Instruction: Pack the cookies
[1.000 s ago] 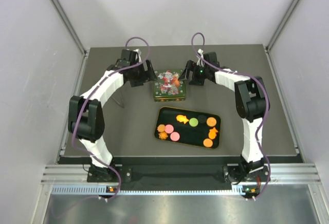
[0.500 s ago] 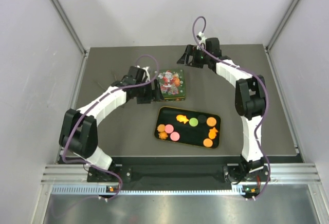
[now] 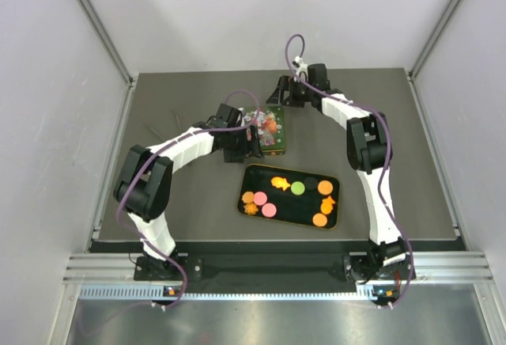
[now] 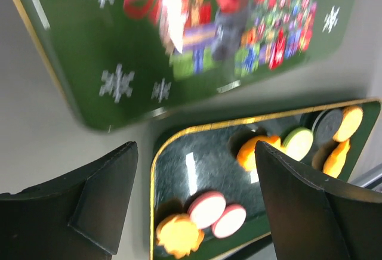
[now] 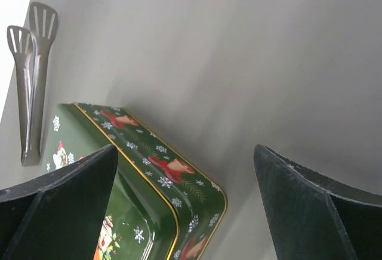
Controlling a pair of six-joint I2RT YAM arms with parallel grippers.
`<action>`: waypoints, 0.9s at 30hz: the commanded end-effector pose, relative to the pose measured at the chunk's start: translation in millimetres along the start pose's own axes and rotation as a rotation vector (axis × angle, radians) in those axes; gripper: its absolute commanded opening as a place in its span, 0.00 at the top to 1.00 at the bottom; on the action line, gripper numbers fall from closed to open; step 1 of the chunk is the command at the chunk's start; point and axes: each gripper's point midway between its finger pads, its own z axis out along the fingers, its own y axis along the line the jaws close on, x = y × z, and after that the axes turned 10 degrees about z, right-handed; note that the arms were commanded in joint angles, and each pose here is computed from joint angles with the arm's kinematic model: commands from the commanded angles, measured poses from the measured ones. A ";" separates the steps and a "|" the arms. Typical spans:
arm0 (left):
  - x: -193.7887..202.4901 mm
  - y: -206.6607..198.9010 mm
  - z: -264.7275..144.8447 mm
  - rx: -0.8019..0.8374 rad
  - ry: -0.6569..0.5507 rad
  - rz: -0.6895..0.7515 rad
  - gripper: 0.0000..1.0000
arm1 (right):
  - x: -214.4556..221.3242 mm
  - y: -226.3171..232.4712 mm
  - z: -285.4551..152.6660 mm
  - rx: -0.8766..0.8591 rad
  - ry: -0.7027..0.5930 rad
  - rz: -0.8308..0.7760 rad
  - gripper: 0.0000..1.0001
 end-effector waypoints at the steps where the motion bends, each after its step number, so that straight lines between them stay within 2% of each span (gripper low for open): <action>1: -37.2 -17.6 4.2 0.046 -0.096 0.003 0.16 | -26.1 39.3 1.2 -0.108 -0.052 -0.105 0.04; 13: -62.2 -5.3 22.3 0.013 -0.117 -0.026 0.17 | 19.0 44.9 -10.2 -0.154 0.066 -0.042 0.07; 27: -88.2 16.7 4.3 0.007 -0.181 -0.072 0.17 | 69.6 58.6 -58.7 -0.195 0.044 0.086 0.12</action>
